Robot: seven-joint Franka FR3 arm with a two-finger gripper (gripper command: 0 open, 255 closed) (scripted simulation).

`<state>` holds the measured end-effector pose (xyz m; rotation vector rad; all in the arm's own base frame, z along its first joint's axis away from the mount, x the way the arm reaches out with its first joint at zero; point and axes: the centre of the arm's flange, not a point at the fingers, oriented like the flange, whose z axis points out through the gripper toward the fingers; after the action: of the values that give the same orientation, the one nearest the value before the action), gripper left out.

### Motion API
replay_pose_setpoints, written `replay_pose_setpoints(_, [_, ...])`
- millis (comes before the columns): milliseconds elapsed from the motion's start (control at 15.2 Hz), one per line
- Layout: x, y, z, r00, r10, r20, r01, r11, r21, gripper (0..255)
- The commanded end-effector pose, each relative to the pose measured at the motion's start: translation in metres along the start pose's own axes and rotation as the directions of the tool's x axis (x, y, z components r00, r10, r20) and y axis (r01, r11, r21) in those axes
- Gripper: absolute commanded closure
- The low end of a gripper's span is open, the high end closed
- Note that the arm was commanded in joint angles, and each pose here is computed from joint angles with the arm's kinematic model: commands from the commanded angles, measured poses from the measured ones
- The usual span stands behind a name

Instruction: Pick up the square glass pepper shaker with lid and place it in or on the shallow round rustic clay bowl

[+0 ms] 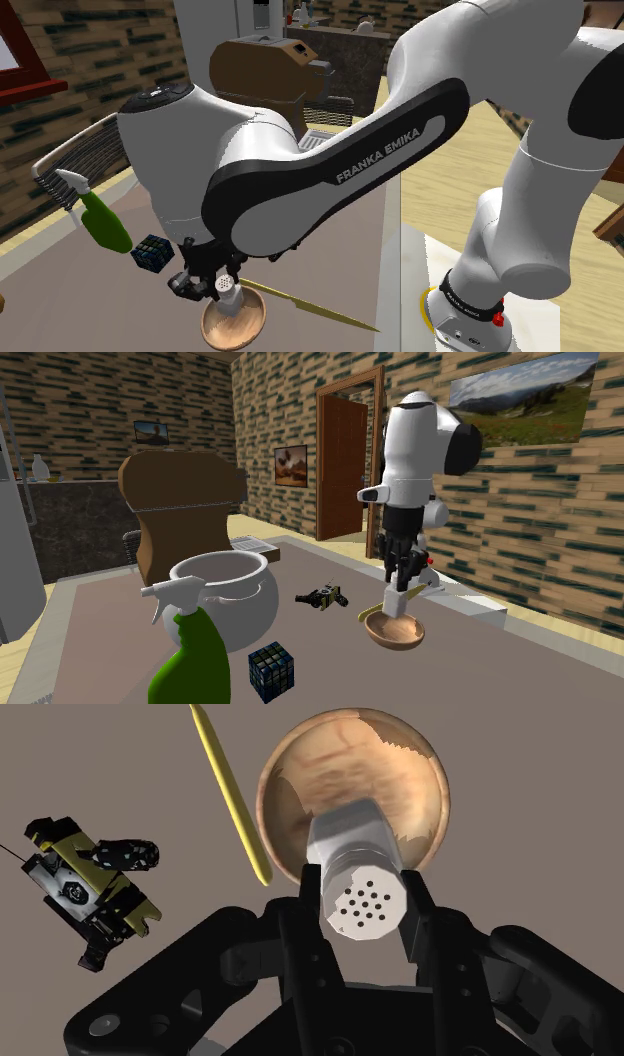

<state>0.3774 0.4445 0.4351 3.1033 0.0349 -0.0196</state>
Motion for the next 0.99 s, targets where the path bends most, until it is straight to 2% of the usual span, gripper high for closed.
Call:
replay_pose_setpoints(0, [-0.001, 0.000, 0.010, 1.000, 0.000, 0.000, 0.000, 1.000, 0.000, 255])
replay_pose_setpoints(198, [-0.001, 0.000, 0.022, 1.000, 0.000, 0.000, 0.000, 1.000, 0.000, 255])
replay_pose_setpoints(660, [-0.001, 0.000, 0.022, 1.000, 0.000, 0.000, 0.000, 1.000, 0.000, 255])
replay_pose_setpoints(726, [-0.001, 0.000, 0.022, 1.000, 0.000, 0.000, 0.000, 1.000, 0.000, 0])
replay_pose_setpoints(924, [-0.001, 0.000, 0.022, 1.000, 0.000, 0.000, 0.000, 1.000, 0.000, 0])
